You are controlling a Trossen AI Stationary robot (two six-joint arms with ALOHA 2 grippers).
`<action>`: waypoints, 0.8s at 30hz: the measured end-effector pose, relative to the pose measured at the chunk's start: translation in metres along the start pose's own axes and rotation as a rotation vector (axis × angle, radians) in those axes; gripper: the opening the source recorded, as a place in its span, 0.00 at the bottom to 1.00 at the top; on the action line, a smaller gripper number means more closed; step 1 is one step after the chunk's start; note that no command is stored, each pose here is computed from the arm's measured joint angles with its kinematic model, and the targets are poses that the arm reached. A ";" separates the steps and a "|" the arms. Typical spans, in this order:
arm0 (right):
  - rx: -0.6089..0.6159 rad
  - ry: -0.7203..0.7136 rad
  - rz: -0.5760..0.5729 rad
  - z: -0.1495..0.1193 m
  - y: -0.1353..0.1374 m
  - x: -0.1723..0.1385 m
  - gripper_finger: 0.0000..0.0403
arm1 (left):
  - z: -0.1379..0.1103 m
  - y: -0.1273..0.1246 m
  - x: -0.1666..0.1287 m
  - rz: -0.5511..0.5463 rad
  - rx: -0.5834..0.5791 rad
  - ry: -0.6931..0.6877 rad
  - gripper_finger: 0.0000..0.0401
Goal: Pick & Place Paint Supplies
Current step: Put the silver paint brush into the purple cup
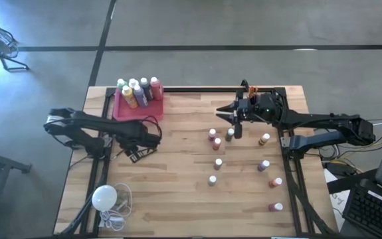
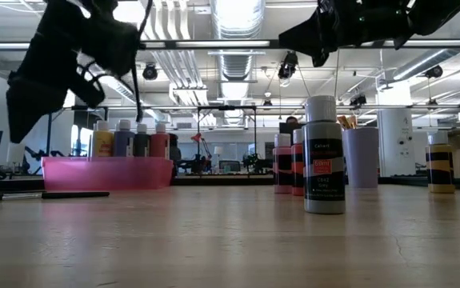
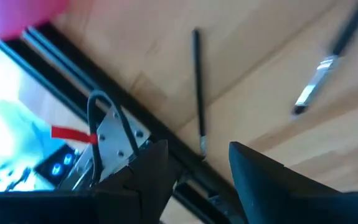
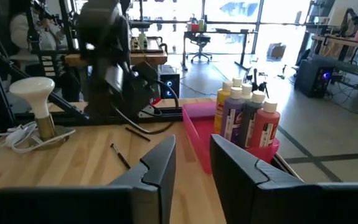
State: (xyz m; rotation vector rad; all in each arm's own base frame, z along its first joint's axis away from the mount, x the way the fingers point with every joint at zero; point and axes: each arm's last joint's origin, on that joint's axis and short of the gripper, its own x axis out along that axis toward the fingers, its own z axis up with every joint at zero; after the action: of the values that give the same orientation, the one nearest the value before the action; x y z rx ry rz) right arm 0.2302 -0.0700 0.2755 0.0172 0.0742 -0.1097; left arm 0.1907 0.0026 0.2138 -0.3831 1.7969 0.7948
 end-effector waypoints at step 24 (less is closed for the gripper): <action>0.000 0.005 0.011 0.000 0.002 0.000 0.33 | 0.027 0.000 0.065 0.247 -0.184 0.083 0.44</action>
State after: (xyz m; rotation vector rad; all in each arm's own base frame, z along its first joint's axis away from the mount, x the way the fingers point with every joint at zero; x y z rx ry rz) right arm 0.2309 -0.0676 0.2750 0.0179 0.0792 -0.0990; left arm 0.1861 0.0285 0.1485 -0.3206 1.8774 1.1376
